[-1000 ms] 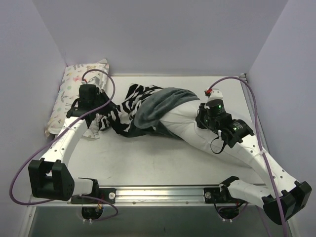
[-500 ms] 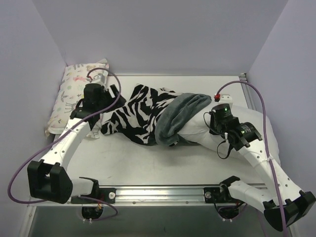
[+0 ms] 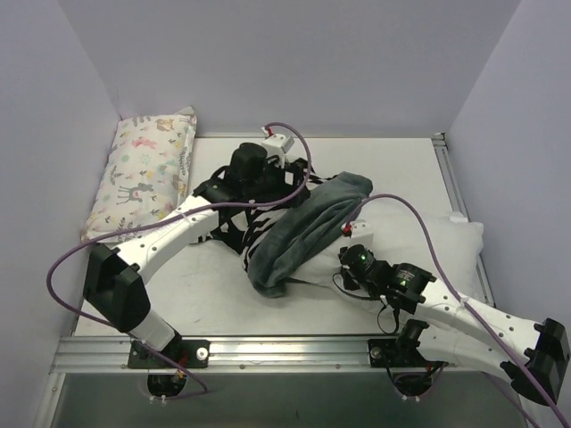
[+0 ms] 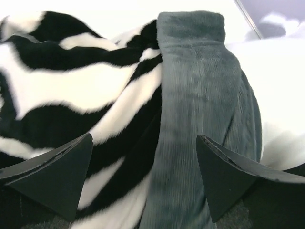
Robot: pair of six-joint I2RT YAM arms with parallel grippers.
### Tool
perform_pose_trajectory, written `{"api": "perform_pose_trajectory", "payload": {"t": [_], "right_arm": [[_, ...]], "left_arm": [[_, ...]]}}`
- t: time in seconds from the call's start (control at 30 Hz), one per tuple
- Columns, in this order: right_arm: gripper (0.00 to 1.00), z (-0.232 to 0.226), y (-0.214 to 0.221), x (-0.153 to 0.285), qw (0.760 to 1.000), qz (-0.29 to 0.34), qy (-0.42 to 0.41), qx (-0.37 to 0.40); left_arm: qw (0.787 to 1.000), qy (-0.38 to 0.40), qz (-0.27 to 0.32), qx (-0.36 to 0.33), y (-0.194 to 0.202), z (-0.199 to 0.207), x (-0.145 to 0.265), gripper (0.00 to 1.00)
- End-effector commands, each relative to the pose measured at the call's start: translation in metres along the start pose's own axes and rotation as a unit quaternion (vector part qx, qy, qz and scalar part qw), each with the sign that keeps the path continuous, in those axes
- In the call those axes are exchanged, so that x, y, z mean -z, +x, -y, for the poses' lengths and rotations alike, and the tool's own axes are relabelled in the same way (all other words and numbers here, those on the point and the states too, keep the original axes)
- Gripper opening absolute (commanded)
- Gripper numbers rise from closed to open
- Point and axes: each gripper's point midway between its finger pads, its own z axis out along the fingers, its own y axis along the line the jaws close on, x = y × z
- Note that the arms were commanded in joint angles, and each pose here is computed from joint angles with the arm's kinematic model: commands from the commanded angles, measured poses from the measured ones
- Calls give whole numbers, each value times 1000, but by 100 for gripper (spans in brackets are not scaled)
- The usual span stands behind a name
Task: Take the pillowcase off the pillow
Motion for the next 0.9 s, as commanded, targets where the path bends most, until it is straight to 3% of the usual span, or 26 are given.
{"api": "perform_pose_trajectory", "payload": {"t": [0.0, 0.17, 0.27, 0.3, 0.37, 0.4, 0.5, 0.7, 0.87], "right_arm": [[0, -15, 21, -17, 998, -4, -20, -57], [0, -15, 40, -27, 997, -20, -16, -67], [0, -11, 44, -31, 998, -26, -3, -61], [0, -11, 43, -31, 998, -25, 0, -61], [0, -9, 46, -33, 998, -29, 6, -62], [0, -8, 46, -34, 998, -29, 9, -62], [0, -6, 51, -37, 997, -36, 19, -67], [0, 0, 61, -41, 994, -43, 28, -96], [0, 6, 67, -43, 991, -52, 20, -122]], "left_arm": [[997, 13, 22, -70, -29, 18, -8, 97], [994, 48, -38, -95, 1, 31, -39, 97], [993, 25, -71, -91, 18, 20, -52, 93], [993, 16, -80, -91, 23, 15, -55, 76], [991, -25, -97, -92, 31, -1, -58, 51], [990, -43, -97, -92, 30, -9, -58, 27], [985, -120, -92, -79, 21, -46, -50, 3], [957, -284, -31, 47, -13, -162, 8, 0], [929, -345, 13, 136, -22, -237, 50, 0]]}}
